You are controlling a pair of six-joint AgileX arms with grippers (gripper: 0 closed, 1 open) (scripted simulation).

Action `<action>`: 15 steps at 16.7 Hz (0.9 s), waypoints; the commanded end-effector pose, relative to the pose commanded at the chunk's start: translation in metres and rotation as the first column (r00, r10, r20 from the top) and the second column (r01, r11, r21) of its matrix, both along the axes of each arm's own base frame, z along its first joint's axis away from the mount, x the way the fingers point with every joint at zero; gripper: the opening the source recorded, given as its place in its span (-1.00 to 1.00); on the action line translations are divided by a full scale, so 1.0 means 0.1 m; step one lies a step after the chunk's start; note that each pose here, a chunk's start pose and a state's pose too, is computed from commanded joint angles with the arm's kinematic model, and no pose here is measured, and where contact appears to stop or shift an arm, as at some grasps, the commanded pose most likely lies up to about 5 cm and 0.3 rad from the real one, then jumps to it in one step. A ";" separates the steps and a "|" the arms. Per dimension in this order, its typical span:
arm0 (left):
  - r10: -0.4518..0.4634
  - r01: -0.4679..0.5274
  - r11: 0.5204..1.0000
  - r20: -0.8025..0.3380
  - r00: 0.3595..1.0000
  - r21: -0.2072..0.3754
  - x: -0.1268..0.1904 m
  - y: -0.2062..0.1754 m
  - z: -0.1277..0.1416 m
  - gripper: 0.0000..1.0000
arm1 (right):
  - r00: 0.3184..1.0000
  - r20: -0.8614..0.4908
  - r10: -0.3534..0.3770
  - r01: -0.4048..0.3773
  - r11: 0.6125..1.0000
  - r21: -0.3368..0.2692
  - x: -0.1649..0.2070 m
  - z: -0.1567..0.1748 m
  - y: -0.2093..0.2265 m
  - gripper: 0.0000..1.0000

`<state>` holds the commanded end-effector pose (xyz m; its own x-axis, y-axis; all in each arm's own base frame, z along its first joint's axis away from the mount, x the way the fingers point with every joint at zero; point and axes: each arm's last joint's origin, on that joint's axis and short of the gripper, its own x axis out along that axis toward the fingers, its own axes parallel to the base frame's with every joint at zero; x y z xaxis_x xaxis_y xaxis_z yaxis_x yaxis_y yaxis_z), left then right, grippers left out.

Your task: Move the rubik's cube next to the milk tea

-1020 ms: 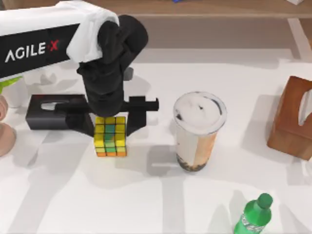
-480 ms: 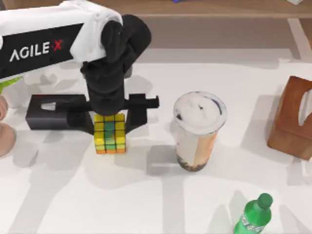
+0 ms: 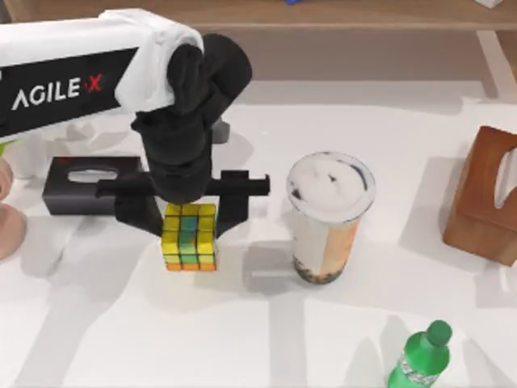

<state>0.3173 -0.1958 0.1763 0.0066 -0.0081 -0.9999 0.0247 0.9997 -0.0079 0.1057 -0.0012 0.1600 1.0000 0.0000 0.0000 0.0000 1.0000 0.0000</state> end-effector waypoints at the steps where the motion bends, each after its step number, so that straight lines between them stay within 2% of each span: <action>1: 0.001 -0.001 1.000 0.005 1.000 -0.004 0.01 0.00 -0.02 -1.00 | 1.000 0.000 0.000 0.000 1.000 0.000 0.00 0.00 0.00 1.00; 3: 0.004 -0.004 1.000 -0.003 1.000 0.001 0.03 0.01 -0.11 -1.00 | 1.000 0.000 0.000 0.000 1.000 0.000 0.00 0.00 0.00 1.00; 7: 0.005 -0.005 1.000 -0.005 1.000 0.002 0.03 0.01 -0.12 -1.00 | 1.000 0.000 0.000 0.000 1.000 0.000 0.00 0.00 0.00 1.00; 15: 0.005 -0.005 1.000 -0.005 1.000 0.002 0.03 0.01 -0.12 0.21 | 1.000 0.000 0.000 0.000 1.000 0.000 0.00 0.00 0.00 1.00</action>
<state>0.3203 -0.1946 0.1642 0.0019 -0.0057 -1.0000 0.0199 0.9998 -0.0056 0.1057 -0.0012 0.1600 1.0000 0.0000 0.0000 0.0000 1.0000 0.0000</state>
